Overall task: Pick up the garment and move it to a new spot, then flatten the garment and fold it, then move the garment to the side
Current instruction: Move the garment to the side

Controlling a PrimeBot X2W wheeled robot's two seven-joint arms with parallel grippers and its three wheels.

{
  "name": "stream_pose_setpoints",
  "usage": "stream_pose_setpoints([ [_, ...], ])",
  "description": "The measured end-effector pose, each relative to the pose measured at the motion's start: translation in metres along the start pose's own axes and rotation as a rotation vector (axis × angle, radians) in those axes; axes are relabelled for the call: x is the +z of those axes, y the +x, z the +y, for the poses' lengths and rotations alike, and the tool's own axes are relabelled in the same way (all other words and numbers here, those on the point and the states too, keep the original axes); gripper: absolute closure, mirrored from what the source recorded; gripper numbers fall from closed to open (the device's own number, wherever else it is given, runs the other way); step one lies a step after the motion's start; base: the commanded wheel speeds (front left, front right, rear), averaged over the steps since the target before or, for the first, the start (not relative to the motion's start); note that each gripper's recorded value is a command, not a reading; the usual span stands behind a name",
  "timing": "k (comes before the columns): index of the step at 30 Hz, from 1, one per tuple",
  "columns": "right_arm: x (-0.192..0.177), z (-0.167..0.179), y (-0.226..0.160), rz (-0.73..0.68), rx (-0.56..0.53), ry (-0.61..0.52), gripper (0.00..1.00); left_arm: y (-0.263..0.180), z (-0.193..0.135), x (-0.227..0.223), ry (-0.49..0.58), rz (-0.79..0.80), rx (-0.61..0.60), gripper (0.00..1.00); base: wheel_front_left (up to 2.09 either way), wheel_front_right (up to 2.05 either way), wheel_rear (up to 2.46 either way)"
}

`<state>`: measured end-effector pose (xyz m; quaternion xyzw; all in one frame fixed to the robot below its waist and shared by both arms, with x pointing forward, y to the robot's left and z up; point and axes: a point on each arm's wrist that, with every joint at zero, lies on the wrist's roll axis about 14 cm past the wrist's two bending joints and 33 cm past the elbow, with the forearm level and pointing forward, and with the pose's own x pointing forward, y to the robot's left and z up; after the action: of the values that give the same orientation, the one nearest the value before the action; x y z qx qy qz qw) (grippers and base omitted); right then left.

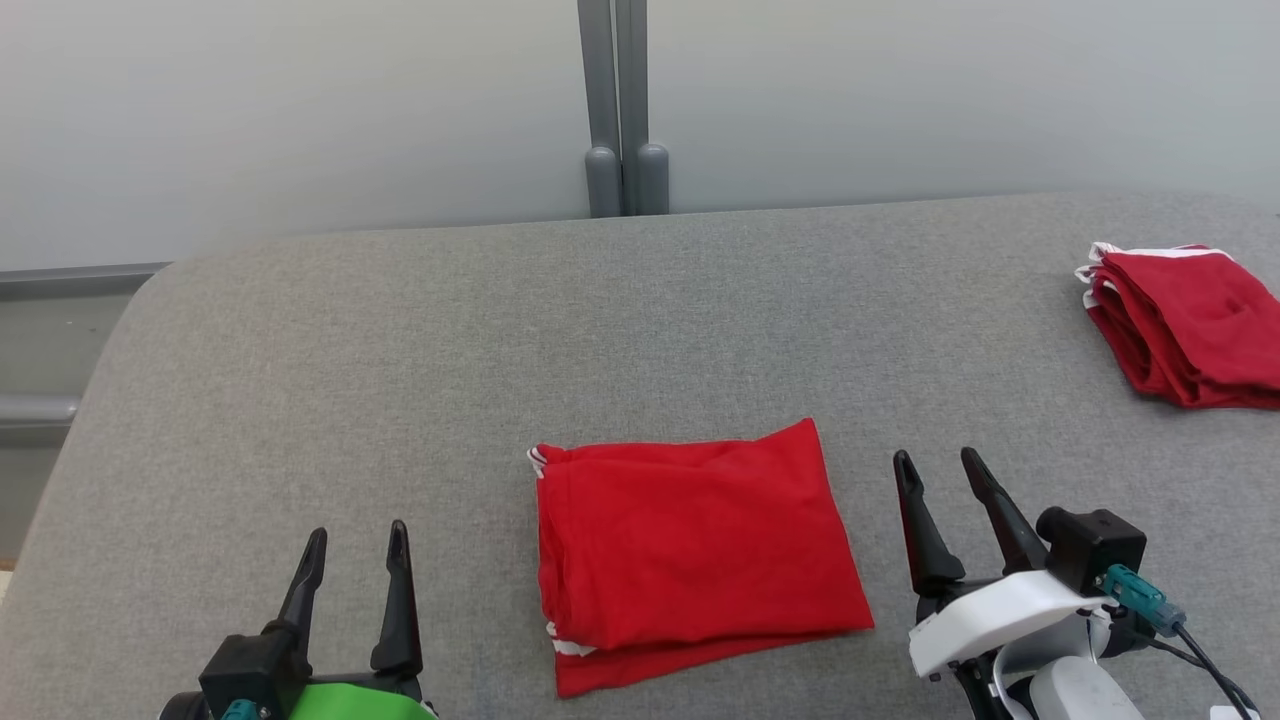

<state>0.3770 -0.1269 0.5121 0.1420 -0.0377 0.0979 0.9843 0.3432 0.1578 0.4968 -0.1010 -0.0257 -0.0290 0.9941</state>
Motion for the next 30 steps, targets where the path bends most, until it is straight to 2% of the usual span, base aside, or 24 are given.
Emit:
stream_pose_setpoints([
  [11,-0.007,0.0,0.0,0.022,0.002,-0.01,0.0,-0.003,0.005,0.0,0.004,0.001,0.015,0.0,0.0,0.0,0.0],
  [19,-0.063,0.003,-0.003,0.264,0.02,-0.033,0.0,-0.008,0.011,-0.005,0.004,0.016,0.033,0.0,0.0,0.0,0.0],
  [30,-0.108,0.009,0.021,0.479,0.066,-0.05,0.0,-0.017,0.031,-0.008,0.005,0.03,0.108,0.0,0.0,0.0,0.0],
])
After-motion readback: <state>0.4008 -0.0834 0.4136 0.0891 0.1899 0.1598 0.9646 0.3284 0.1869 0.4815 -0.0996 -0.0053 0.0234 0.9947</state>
